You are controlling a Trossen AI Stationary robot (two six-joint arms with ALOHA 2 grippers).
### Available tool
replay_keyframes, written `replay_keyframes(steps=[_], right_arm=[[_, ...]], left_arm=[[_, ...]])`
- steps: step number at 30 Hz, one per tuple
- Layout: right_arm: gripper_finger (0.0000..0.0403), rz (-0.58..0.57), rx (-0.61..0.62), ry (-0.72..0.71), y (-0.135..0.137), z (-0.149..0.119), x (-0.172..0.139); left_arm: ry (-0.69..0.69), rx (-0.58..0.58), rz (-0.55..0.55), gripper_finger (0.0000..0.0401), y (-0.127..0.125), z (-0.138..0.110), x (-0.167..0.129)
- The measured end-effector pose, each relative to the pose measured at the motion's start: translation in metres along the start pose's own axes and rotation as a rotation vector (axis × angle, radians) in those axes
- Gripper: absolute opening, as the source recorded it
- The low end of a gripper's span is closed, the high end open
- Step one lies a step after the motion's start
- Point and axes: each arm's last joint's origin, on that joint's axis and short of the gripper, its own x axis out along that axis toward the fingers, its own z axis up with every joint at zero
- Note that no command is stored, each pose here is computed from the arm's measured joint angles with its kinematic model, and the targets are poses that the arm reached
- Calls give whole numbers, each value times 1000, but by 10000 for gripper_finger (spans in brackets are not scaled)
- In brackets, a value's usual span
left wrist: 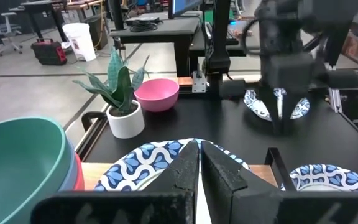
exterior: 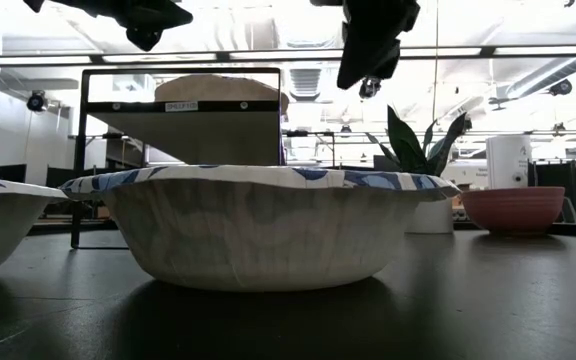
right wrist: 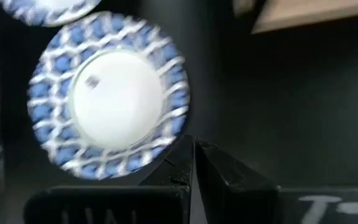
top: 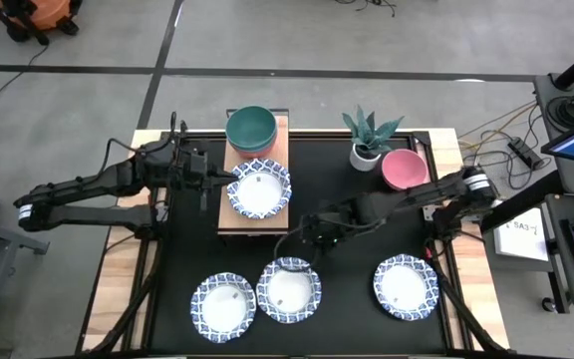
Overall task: Place and stack bowls onto a shelf
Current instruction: Stack the white bowl on the white bowl on the shelf
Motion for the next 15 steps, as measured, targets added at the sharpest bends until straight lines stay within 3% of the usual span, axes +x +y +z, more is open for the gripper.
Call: replay_keyframes(steps=[7,15], right_arm=[[36,90,29,111,10,-1,29],[145,11,100,152,24,-10,58]], left_arm=[[1,1,0,0,-1,0,-4],[-8,7,-6,0,-2,1,-9]])
